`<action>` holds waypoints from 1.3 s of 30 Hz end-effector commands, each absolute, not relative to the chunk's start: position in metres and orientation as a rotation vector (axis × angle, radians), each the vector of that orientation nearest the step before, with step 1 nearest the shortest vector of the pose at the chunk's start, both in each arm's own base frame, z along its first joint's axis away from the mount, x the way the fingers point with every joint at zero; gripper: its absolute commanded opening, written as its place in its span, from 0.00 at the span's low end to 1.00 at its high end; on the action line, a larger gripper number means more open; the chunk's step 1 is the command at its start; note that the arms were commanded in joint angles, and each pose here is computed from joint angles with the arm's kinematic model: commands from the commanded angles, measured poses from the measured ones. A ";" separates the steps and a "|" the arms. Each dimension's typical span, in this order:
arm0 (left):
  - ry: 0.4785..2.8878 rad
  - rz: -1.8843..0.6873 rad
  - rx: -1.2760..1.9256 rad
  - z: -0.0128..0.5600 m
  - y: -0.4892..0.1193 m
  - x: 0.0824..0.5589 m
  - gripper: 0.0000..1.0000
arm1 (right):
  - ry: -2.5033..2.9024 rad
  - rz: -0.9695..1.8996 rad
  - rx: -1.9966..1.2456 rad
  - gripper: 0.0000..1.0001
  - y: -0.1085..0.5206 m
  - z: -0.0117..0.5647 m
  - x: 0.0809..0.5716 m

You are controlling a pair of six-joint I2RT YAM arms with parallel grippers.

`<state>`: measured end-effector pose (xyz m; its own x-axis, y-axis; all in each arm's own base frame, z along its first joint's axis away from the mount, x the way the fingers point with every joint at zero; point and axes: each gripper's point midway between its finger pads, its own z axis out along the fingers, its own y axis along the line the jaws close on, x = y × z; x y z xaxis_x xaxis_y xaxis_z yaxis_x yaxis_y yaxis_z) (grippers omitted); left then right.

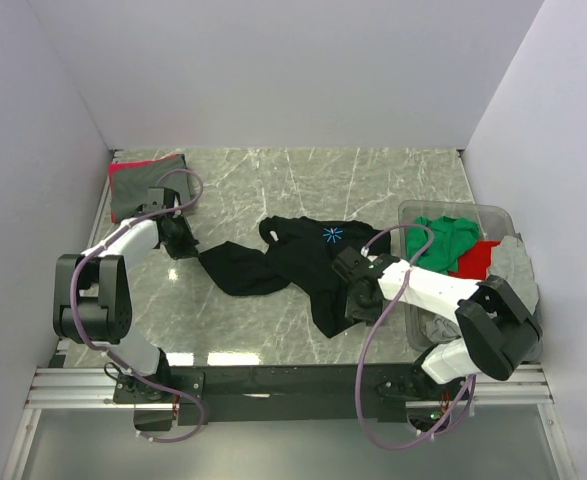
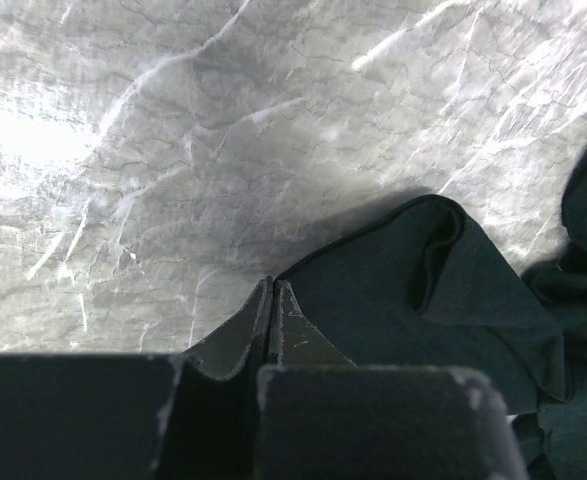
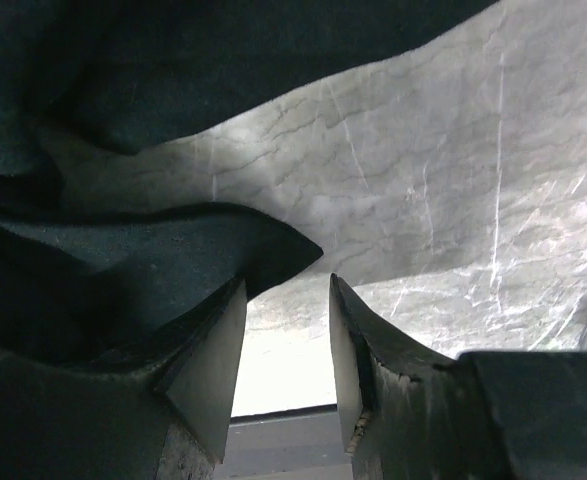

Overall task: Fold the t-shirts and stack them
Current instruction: Flatten the tshirt out

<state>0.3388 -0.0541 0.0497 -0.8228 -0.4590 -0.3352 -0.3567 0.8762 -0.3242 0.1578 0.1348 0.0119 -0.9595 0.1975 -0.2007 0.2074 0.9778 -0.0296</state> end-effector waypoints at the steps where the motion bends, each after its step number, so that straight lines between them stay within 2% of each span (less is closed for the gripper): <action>1: 2.585 -0.344 -0.570 0.066 -0.050 0.345 0.00 | 2.870 -0.091 0.310 0.45 0.132 0.016 0.175; 13: 2.590 -0.353 -0.573 0.064 -0.051 0.345 0.00 | 2.856 0.055 0.289 0.45 0.137 0.006 0.185; 27: 2.599 -0.363 -0.575 0.061 -0.053 0.343 0.00 | 2.818 0.130 0.257 0.45 0.135 0.022 0.200; 39: 2.598 -0.353 -0.573 0.061 -0.051 0.346 0.00 | 2.911 0.144 0.265 0.44 0.133 0.002 0.178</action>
